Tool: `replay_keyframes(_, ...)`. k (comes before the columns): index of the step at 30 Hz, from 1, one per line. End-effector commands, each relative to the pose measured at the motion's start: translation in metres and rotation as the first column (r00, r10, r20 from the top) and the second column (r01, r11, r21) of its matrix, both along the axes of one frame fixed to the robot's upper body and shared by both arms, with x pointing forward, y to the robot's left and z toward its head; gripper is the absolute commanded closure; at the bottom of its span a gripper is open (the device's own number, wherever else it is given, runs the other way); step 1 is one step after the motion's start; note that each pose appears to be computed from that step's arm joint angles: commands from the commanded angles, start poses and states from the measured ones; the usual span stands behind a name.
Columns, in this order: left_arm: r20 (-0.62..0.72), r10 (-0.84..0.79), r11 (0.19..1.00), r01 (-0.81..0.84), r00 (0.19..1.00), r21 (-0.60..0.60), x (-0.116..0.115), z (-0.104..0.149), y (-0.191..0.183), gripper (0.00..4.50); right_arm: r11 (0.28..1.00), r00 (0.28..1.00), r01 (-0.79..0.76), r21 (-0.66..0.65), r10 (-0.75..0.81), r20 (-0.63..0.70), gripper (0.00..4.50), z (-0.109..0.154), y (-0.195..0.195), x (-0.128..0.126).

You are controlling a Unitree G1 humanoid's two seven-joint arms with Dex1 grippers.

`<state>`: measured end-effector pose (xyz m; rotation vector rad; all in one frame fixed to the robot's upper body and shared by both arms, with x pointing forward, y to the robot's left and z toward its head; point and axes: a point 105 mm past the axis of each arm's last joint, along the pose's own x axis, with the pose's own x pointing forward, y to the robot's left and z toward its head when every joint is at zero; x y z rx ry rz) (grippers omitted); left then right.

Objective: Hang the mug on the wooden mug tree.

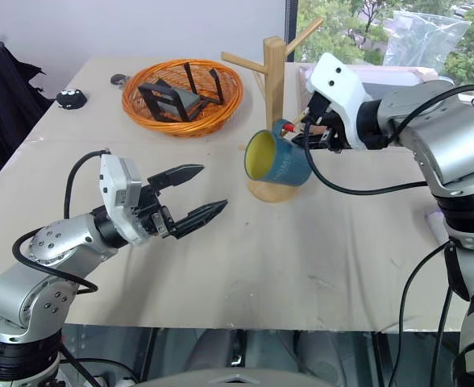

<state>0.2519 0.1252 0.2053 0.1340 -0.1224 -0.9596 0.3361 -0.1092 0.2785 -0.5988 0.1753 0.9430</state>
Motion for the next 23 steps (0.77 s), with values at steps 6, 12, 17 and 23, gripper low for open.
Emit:
replay_keyframes(6,-0.001,0.143,0.988,-0.142,0.99,0.056,0.002,-0.017,0.01,0.0,0.978,0.998,0.013,0.207,-0.025,0.054,2.7,0.015,-0.049,-0.027)
replay_keyframes(12,-0.053,0.249,0.944,-0.23,0.967,0.238,-0.003,-0.08,0.022,0.0,0.882,0.99,0.096,0.462,-0.131,0.044,2.7,-0.059,-0.076,-0.049)
replay_keyframes(17,-0.116,0.275,0.949,-0.25,0.954,0.191,-0.009,-0.107,0.024,0.0,0.801,0.961,0.229,0.553,-0.277,0.002,2.7,-0.138,-0.09,-0.069)
replay_keyframes(23,-0.103,0.283,0.948,-0.262,0.953,0.18,-0.011,-0.121,0.02,0.0,0.786,0.95,0.254,0.564,-0.312,0.007,2.7,-0.175,-0.099,-0.08)
